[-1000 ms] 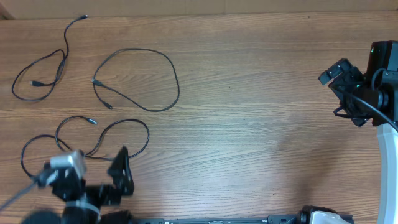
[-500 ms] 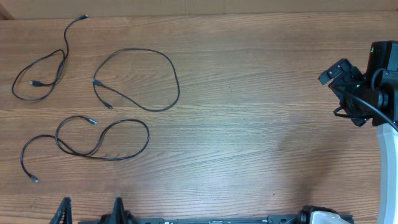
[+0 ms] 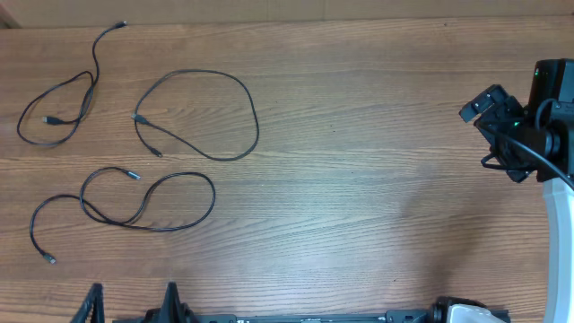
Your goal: Untangle cables
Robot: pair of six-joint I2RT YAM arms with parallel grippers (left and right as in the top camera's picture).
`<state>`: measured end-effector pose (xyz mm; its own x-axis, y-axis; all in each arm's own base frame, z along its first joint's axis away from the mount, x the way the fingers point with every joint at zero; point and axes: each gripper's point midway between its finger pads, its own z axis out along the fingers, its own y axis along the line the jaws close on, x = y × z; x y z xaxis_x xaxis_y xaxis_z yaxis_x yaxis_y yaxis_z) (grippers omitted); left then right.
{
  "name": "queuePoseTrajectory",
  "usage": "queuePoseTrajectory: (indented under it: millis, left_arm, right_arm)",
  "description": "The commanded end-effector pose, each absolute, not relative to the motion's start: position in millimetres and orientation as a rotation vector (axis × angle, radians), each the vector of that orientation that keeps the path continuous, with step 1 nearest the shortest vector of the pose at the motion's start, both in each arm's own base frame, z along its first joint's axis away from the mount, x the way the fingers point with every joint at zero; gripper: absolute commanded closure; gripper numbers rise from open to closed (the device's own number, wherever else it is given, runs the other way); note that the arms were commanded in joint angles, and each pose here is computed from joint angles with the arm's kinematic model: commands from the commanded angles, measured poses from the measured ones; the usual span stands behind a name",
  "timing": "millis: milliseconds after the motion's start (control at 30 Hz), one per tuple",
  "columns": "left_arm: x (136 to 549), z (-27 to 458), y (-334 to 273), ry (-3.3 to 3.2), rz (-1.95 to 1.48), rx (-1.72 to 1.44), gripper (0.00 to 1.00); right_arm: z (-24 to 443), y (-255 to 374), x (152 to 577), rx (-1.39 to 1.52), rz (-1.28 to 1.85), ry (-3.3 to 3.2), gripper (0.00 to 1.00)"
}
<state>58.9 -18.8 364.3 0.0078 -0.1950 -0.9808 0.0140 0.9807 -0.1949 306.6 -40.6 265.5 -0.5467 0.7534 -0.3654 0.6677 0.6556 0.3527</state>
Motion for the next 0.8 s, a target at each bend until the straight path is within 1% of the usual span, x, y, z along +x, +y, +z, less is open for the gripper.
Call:
queuePoseTrajectory:
  millis: [0,100,200,433,567,767]
  left_arm:
    - [86.4,356.7,-15.2,1.552,-0.135,-0.108,0.01]
    - [117.1,339.5,-17.1,1.570,-0.165,-0.082,0.00]
    - [142.8,312.0,-18.1,1.619,-0.201,-0.079,0.00]
    - [191.5,253.1,-8.7,1.675,-0.206,-0.115,0.00]
    - [212.7,226.8,-3.1,1.665,-0.193,-0.124,0.00]
    - [233.1,196.6,6.3,1.632,-0.157,-0.149,0.00]
  right_arm:
    - [274.4,-41.9,310.2,1.091,0.242,2.359,0.00]
    - [274.3,-41.9,310.1,1.091,0.242,2.359,0.00]
    - [274.3,-41.9,310.1,1.091,0.242,2.359,0.00]
    - [274.3,-41.9,310.1,1.091,0.242,2.359,0.00]
    - [274.3,-41.9,310.1,1.091,0.242,2.359,0.00]
    - [274.3,-41.9,310.1,1.091,0.242,2.359,0.00]
